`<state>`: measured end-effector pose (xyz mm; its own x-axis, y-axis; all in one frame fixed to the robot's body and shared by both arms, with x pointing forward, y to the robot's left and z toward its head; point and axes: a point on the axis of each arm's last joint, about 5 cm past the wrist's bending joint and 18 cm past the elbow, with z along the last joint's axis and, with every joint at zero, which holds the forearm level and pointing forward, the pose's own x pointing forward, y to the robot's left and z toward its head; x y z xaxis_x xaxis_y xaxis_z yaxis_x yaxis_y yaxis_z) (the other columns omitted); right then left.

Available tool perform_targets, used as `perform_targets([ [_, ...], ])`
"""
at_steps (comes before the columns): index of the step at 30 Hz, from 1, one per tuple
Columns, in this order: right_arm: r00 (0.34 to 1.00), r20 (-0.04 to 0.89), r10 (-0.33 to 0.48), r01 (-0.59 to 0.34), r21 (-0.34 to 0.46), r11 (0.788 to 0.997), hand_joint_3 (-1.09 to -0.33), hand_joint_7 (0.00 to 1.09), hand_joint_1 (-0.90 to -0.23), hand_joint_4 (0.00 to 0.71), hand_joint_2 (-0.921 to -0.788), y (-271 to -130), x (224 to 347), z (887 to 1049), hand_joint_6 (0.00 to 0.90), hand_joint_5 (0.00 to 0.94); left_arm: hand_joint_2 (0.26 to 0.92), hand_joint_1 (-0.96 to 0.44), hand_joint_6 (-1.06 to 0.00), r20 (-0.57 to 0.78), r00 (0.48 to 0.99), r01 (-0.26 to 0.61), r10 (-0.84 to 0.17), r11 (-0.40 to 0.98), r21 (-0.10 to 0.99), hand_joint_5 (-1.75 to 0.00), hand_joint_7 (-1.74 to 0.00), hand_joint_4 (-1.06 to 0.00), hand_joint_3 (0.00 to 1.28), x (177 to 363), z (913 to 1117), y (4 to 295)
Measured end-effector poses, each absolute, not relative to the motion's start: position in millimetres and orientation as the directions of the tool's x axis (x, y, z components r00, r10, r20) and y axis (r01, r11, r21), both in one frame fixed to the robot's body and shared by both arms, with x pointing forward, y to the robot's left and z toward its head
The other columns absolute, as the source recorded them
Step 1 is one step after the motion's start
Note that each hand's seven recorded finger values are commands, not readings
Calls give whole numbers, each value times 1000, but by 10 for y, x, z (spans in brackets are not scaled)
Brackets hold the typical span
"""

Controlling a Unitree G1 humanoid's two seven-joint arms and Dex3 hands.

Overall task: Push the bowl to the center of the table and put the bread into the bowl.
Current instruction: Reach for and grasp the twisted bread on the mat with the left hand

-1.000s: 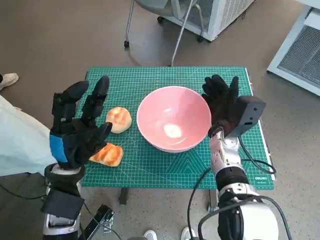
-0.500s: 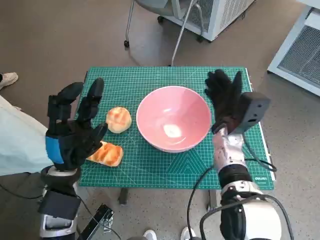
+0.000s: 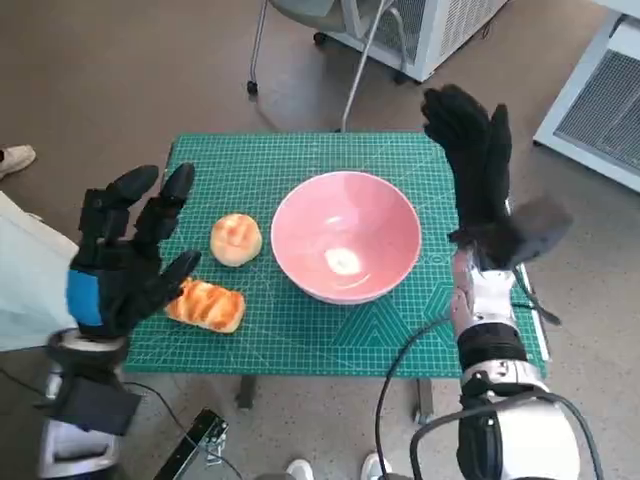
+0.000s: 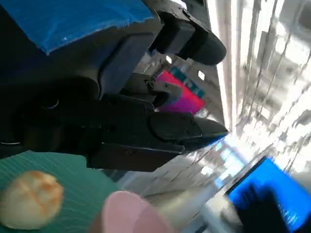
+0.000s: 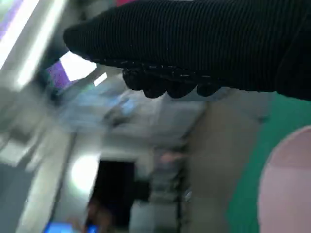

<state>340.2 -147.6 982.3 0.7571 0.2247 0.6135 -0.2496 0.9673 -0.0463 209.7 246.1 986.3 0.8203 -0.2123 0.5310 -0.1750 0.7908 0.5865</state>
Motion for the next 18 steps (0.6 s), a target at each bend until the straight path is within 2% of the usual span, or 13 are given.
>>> perform_targets([
  [4, 688, 670, 279, -278, -112, 954, -803, 776, -562, 331, -921, -1504, 3351, 9825, 47, 19, 916, -185, -253, 457, 846, -129, -274, 726, 675, -16, -554, -380, 56, 2079, 9974, 2569],
  [8, 639, 702, 314, -290, -157, 944, -815, 806, -559, 338, -921, -1532, 3303, 9810, 40, 21, 895, -135, -280, 359, 873, -70, -330, 644, 762, -3, -432, -328, 17, 2050, 10136, 2666],
  [14, 602, 724, 336, -309, -176, 935, -812, 835, -569, 346, -921, -1561, 3258, 9795, 49, 23, 846, 17, -356, 173, 903, 60, -392, 516, 854, -1, -230, -270, 3, 2003, 10378, 2739],
  [18, 589, 736, 335, -316, -172, 933, -804, 846, -574, 347, -921, -1562, 3240, 9790, 53, 23, 831, 104, -364, 39, 913, 155, -407, 433, 888, 0, -158, -238, 2, 1982, 10489, 2745],
])
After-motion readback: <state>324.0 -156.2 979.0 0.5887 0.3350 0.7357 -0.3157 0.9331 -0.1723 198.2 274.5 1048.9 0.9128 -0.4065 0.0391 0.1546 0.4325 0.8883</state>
